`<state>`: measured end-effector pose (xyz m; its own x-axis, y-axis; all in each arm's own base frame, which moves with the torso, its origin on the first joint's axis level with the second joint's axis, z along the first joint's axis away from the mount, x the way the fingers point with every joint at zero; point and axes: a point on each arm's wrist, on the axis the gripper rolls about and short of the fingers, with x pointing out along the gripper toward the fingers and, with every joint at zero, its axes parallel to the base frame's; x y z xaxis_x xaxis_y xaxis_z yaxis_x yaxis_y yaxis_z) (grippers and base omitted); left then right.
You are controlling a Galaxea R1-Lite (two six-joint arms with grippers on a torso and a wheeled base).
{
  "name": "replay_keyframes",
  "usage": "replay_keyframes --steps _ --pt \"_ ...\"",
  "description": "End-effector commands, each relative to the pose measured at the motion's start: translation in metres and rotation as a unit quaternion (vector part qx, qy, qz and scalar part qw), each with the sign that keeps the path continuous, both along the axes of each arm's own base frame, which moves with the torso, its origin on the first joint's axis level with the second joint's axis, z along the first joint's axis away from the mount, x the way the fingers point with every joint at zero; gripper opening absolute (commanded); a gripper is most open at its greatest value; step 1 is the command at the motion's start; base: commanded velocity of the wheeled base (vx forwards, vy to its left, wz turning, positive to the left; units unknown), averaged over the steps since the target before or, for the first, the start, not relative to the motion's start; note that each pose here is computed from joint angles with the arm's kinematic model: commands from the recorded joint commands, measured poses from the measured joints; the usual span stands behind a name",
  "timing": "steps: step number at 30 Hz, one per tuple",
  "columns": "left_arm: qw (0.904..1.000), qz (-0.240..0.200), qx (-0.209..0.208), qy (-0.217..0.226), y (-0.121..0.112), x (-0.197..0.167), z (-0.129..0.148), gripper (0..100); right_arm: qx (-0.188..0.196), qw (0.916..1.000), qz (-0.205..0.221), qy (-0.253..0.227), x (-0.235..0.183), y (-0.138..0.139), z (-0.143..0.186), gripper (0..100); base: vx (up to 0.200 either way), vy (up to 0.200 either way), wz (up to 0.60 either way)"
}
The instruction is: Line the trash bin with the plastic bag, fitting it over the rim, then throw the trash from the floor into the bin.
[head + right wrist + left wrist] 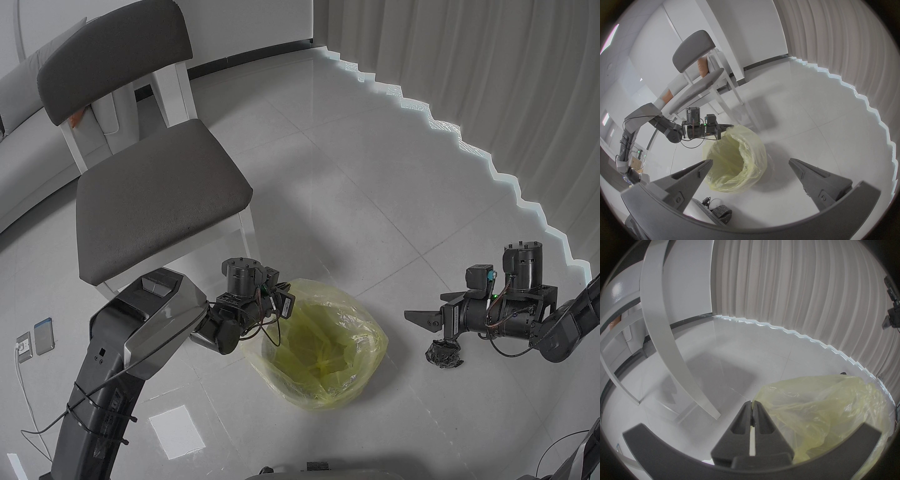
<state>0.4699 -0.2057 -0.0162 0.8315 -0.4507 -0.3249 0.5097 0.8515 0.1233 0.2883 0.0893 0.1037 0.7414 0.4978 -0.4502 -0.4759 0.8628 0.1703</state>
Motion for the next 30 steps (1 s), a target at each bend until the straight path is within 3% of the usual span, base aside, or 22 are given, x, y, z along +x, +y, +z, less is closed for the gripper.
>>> replay_keyframes --steps 1,8,9,16,30 --pt "1.0000 0.000 -0.005 -0.002 0.001 -0.002 0.009 0 0.000 0.9999 -0.011 0.005 0.005 -0.006 -0.003 100 0.000 0.000 0.00" --pt "0.9999 0.001 -0.003 0.011 0.004 -0.006 0.004 0 -0.002 0.9996 -0.026 0.009 0.010 -0.014 -0.007 100 0.000 0.000 0.00" --pt "0.9999 0.001 -0.004 0.009 0.005 -0.006 0.005 100 -0.001 0.9996 -0.025 0.009 0.010 -0.014 -0.007 100 0.000 0.000 0.00" --pt "0.9996 0.016 -0.023 -0.012 0.018 -0.006 0.037 100 -0.002 0.9995 -0.031 0.004 0.014 -0.018 -0.005 100 0.000 0.000 0.00" --pt "0.9988 0.037 -0.032 0.000 0.061 -0.048 0.040 100 -0.007 0.9974 -0.069 0.018 0.020 -0.042 -0.014 100 0.000 0.000 0.00"
